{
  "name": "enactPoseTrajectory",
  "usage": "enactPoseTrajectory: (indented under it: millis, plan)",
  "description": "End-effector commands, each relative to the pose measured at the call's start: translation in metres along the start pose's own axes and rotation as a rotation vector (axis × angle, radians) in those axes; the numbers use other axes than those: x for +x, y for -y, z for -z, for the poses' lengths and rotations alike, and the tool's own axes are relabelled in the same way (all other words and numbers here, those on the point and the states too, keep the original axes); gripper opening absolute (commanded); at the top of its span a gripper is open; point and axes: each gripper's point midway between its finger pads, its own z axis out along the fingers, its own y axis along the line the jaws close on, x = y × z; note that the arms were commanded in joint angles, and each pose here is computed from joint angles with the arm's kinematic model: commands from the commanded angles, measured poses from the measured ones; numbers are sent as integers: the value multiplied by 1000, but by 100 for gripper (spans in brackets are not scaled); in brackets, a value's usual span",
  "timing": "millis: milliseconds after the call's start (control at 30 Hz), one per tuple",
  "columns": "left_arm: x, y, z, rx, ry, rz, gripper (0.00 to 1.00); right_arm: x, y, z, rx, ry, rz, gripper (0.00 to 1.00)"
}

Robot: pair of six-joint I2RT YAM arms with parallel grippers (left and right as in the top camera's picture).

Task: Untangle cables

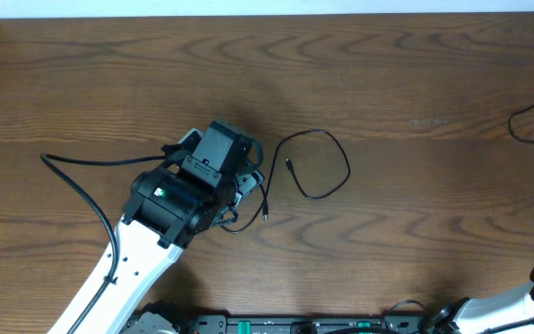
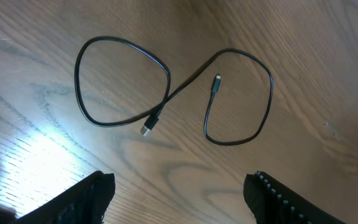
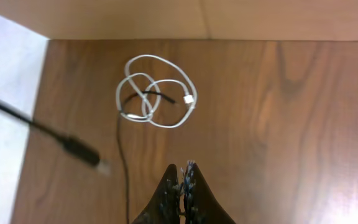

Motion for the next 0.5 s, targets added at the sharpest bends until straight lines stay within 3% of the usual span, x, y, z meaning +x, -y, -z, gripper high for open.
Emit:
enactPoseTrajectory:
  millis: [0, 200, 467]
  plan:
    - [-3, -1, 0, -9, 12, -11, 72, -6, 15, 0, 79, 39, 24, 1]
    - [-3, -1, 0, -10, 12, -12, 72, 3, 64, -19, 326, 77, 76, 1]
    - [-1, -6, 0, -30, 5, -13, 72, 54, 144, -89, 505, -2, 53, 2]
